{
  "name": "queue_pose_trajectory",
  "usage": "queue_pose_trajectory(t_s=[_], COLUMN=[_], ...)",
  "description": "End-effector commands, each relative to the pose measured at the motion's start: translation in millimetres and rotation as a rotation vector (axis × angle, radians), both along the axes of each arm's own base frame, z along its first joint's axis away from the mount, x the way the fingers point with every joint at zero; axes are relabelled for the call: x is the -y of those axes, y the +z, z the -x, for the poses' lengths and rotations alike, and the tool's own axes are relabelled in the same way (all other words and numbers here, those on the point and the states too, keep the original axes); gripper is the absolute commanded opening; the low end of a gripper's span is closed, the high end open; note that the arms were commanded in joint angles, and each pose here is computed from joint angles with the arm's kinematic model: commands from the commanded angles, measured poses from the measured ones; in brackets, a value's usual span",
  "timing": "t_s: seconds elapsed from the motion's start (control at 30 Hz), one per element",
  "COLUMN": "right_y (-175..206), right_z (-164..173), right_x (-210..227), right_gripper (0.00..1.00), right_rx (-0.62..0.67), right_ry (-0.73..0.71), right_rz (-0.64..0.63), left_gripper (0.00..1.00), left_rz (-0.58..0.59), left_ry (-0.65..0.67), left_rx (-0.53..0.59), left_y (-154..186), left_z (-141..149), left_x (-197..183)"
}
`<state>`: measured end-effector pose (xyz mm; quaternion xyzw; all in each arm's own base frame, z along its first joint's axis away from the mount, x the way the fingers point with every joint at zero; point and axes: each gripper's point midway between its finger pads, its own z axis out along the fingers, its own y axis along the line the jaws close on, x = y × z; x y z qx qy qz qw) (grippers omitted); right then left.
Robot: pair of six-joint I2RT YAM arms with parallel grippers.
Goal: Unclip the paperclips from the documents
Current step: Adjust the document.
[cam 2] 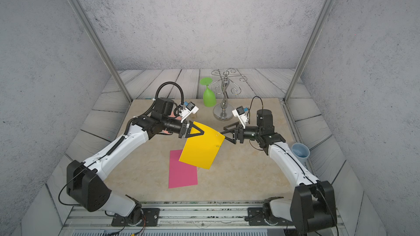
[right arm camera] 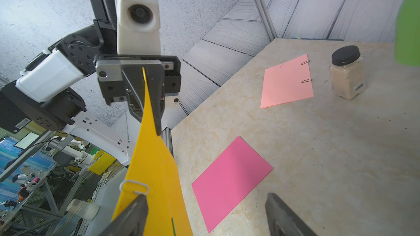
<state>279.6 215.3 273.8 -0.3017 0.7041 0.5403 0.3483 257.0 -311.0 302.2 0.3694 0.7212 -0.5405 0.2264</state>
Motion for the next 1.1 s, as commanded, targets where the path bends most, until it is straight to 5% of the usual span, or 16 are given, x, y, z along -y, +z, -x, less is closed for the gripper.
queue_pose_trajectory(t_s=[0.0,1.07], right_y=[21,22], right_z=[4,18], right_x=[3,-17], right_gripper=[0.83,0.83], right_rx=[0.068,0.025], right_ry=[-0.018,0.093], right_rz=[-0.014,-0.067], left_gripper=[0.00,0.00], left_rz=[0.028,0.073], left_ry=[0.001,0.013], left_rx=[0.048,0.083], left_y=[17,42], left_z=[3,3], left_x=[-11,-20])
